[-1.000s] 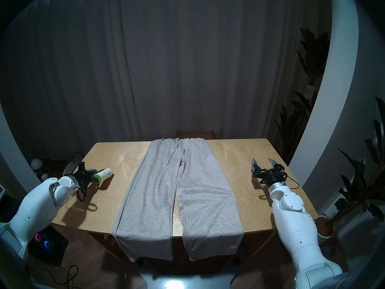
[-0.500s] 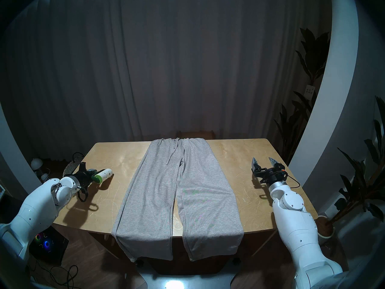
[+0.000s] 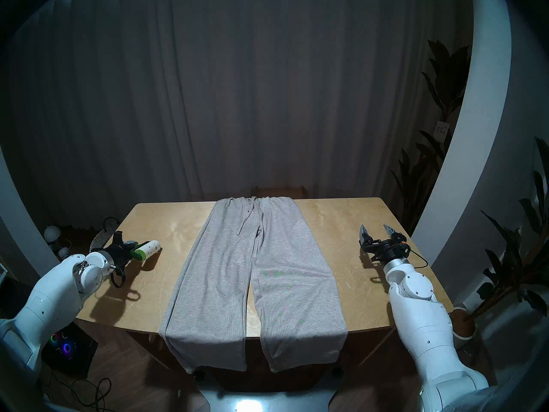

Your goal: Remove lint and debris from pants with a lint roller

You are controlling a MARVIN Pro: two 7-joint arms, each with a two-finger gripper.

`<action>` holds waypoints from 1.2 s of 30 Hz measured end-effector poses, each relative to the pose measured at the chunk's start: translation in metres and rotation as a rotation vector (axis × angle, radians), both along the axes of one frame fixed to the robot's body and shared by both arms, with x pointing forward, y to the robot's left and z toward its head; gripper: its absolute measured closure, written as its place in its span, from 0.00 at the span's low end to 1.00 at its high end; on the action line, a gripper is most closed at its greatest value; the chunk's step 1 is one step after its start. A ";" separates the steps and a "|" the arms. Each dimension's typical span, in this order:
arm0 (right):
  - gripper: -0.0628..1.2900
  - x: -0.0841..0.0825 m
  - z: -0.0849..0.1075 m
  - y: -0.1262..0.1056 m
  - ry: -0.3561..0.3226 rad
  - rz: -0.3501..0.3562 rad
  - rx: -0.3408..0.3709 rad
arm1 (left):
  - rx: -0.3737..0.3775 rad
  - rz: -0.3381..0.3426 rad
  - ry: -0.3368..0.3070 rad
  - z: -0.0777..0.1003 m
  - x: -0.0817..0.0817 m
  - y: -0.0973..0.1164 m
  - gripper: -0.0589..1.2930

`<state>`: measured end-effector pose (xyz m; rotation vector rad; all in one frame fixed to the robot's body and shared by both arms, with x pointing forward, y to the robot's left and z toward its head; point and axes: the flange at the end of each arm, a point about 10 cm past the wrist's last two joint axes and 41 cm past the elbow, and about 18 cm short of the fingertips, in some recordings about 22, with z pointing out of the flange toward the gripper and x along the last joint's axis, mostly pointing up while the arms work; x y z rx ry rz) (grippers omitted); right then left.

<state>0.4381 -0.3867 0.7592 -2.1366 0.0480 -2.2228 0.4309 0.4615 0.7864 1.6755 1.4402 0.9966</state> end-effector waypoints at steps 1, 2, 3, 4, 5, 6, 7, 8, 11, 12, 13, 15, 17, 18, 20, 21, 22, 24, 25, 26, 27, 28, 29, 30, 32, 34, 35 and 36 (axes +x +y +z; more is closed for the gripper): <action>0.03 0.000 0.000 0.000 0.000 -0.001 0.000 | 0.000 0.000 0.000 0.000 0.000 0.000 0.92; 0.03 0.000 0.000 0.000 0.000 -0.002 0.001 | 0.000 0.000 0.000 0.000 0.000 0.000 0.92; 0.03 0.001 -0.001 0.000 0.001 -0.003 0.001 | -0.001 0.000 0.000 0.000 0.000 0.000 0.92; 0.03 0.001 -0.001 0.000 0.001 -0.003 0.001 | -0.001 0.001 0.000 0.000 0.000 0.000 0.92; 0.03 0.001 -0.001 0.000 0.001 -0.003 0.002 | -0.001 0.000 -0.002 0.000 0.000 0.000 0.92; 0.03 0.002 -0.001 0.000 0.001 -0.004 0.002 | -0.001 -0.001 -0.005 0.002 0.001 0.000 0.92; 0.03 0.002 -0.001 0.001 0.001 -0.004 0.003 | -0.001 -0.002 -0.010 0.003 0.001 0.000 0.92; 0.03 0.002 -0.001 0.001 0.001 -0.005 0.003 | -0.001 -0.004 -0.014 0.004 0.001 -0.001 0.92; 0.03 0.003 -0.002 0.002 0.001 -0.006 0.006 | 0.003 -0.011 -0.020 0.007 0.002 -0.002 0.05; 0.03 0.003 -0.002 0.002 0.002 -0.006 0.006 | 0.005 -0.012 -0.019 0.008 0.002 -0.002 0.05; 0.03 0.003 -0.003 0.002 0.002 -0.007 0.007 | 0.006 -0.012 -0.019 0.008 0.002 -0.002 0.05; 0.03 0.004 -0.003 0.002 0.003 -0.007 0.008 | 0.010 -0.010 -0.015 0.010 0.002 -0.002 0.05; 0.03 0.004 -0.004 0.002 0.003 -0.007 0.008 | 0.013 -0.007 -0.005 0.010 0.002 -0.002 0.05; 0.03 0.004 -0.004 0.003 0.004 -0.007 0.008 | 0.014 -0.006 0.002 0.011 0.002 -0.003 0.05; 0.03 0.004 -0.004 0.003 0.004 -0.008 0.010 | 0.011 0.001 0.047 0.012 0.000 -0.003 0.05; 0.03 0.005 -0.004 0.003 0.004 -0.008 0.010 | 0.009 0.003 0.065 0.013 -0.001 -0.004 0.05; 0.03 0.005 -0.005 0.003 0.004 -0.008 0.011 | 0.007 0.005 0.083 0.013 -0.002 -0.004 0.05; 0.03 0.005 -0.005 0.004 0.004 -0.008 0.012 | 0.005 0.008 0.113 0.014 -0.003 -0.004 0.05; 0.03 0.005 -0.005 0.004 0.004 -0.008 0.012 | 0.003 0.009 0.124 0.015 -0.004 -0.004 0.05; 0.03 0.005 -0.005 0.004 0.004 -0.008 0.013 | 0.001 0.011 0.137 0.017 -0.004 -0.003 0.05; 0.03 0.005 -0.005 0.004 0.004 -0.008 0.013 | 0.003 0.011 0.143 0.017 -0.004 -0.003 0.05; 0.03 0.006 -0.005 0.004 0.004 -0.008 0.014 | 0.004 0.011 0.149 0.018 -0.005 -0.003 0.05; 0.03 0.006 -0.005 0.004 0.003 -0.009 0.014 | 0.005 0.012 0.161 0.020 -0.006 -0.003 0.05; 0.03 0.006 -0.005 0.004 0.003 -0.009 0.015 | 0.007 0.011 0.169 0.021 -0.008 -0.003 0.05; 0.03 0.006 -0.005 0.004 0.003 -0.009 0.015 | 0.008 0.011 0.177 0.022 -0.009 -0.003 0.05; 0.03 0.007 -0.006 0.005 0.002 -0.010 0.016 | 0.009 0.012 0.189 0.024 -0.012 -0.004 0.05; 0.03 0.007 -0.006 0.005 0.002 -0.010 0.017 | 0.009 0.012 0.192 0.025 -0.013 -0.004 0.05; 0.03 0.007 -0.006 0.005 0.002 -0.010 0.017 | 0.009 0.012 0.195 0.026 -0.014 -0.004 0.05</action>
